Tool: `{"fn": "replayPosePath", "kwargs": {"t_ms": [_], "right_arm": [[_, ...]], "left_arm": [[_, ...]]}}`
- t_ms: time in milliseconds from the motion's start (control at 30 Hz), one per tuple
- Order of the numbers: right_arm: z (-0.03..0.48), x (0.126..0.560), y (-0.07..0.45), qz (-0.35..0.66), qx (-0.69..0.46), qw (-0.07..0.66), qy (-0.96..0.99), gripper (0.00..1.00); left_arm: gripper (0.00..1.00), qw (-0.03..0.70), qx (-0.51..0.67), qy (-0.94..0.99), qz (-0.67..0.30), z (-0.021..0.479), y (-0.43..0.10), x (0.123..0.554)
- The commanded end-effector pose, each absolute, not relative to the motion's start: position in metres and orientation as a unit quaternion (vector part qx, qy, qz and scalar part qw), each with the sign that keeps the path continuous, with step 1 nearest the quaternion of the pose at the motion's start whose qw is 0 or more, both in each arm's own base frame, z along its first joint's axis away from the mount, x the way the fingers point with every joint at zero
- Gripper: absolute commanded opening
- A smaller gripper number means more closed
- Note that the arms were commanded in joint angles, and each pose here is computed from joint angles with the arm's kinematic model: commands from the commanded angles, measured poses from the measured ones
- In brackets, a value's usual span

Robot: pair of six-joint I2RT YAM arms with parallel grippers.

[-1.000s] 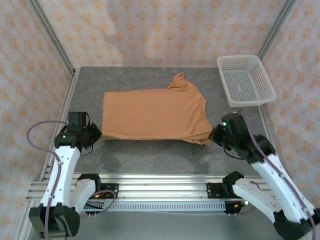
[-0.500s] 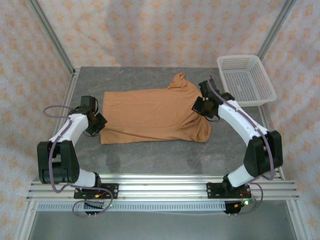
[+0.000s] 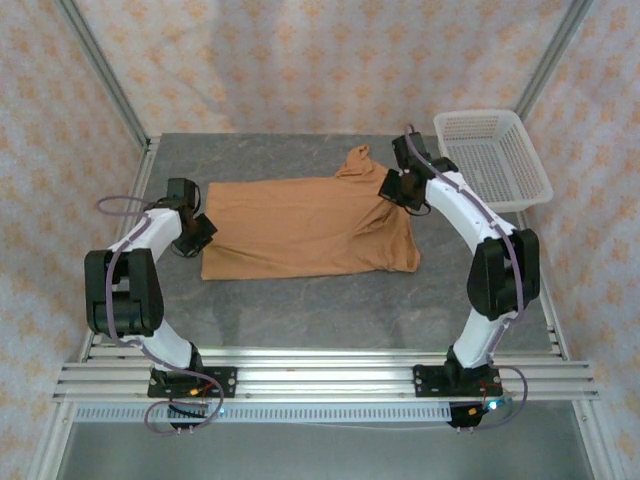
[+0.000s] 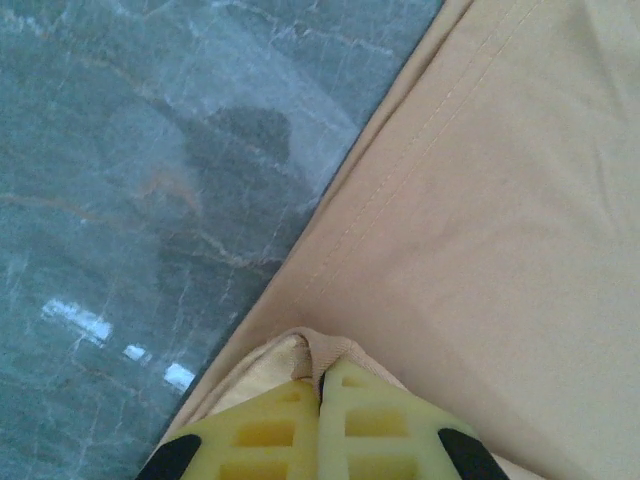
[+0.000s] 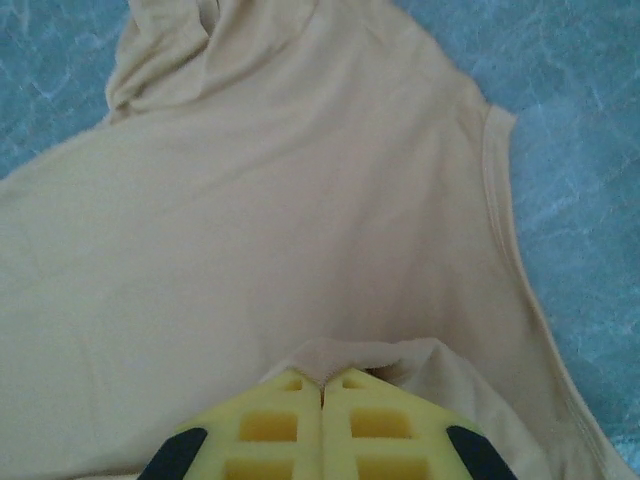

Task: Fold the inside-out t-shirt

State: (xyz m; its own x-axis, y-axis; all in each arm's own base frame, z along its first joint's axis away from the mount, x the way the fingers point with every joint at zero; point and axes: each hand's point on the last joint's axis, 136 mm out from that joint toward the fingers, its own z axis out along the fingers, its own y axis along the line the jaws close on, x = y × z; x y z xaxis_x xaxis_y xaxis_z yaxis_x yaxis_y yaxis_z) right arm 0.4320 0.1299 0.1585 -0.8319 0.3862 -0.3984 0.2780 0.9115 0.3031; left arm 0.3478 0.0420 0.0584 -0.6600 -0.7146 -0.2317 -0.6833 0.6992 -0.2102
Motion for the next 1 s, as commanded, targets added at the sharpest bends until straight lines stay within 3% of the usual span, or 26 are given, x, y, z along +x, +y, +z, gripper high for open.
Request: {"fn": "replayPosePath", "kwargs": {"t_ms": [0, 167, 233, 333, 400, 500, 667, 767, 967], "right_arm": [[0.147, 0.439, 0.124, 0.092, 0.166, 0.213, 0.958, 0.0], [0.133, 0.453, 0.129, 0.088, 0.161, 0.199, 0.963, 0.0], [0.129, 0.463, 0.134, 0.096, 0.16, 0.193, 0.963, 0.1], [0.132, 0.484, 0.145, 0.121, 0.157, 0.191, 0.961, 0.33], [0.138, 0.492, 0.147, 0.122, 0.156, 0.192, 0.961, 0.38], [0.147, 0.486, 0.143, 0.114, 0.155, 0.19, 0.963, 0.37], [0.122, 0.465, 0.138, 0.114, 0.16, 0.186, 0.963, 0.12], [0.101, 0.457, 0.138, 0.106, 0.155, 0.159, 0.969, 0.14], [0.085, 0.46, 0.134, 0.084, 0.146, 0.154, 0.974, 0.18]], "left_arm": [[0.0, 0.159, -0.378, 0.911, -0.035, 0.058, 0.049, 0.359], [0.0, 0.151, -0.374, 0.914, -0.03, 0.052, 0.05, 0.364], [0.04, 0.149, -0.372, 0.916, -0.028, 0.051, 0.05, 0.367], [0.42, 0.153, -0.37, 0.916, -0.021, 0.059, 0.054, 0.375], [0.53, 0.167, -0.37, 0.914, -0.011, 0.073, 0.058, 0.379], [0.54, 0.208, -0.355, 0.911, 0.012, 0.107, 0.052, 0.379], [0.48, 0.248, -0.311, 0.914, -0.073, 0.124, -0.013, 0.379], [0.44, 0.231, -0.306, 0.914, -0.136, 0.107, -0.044, 0.378], [0.4, 0.207, -0.305, 0.922, -0.118, 0.084, -0.042, 0.365]]}}
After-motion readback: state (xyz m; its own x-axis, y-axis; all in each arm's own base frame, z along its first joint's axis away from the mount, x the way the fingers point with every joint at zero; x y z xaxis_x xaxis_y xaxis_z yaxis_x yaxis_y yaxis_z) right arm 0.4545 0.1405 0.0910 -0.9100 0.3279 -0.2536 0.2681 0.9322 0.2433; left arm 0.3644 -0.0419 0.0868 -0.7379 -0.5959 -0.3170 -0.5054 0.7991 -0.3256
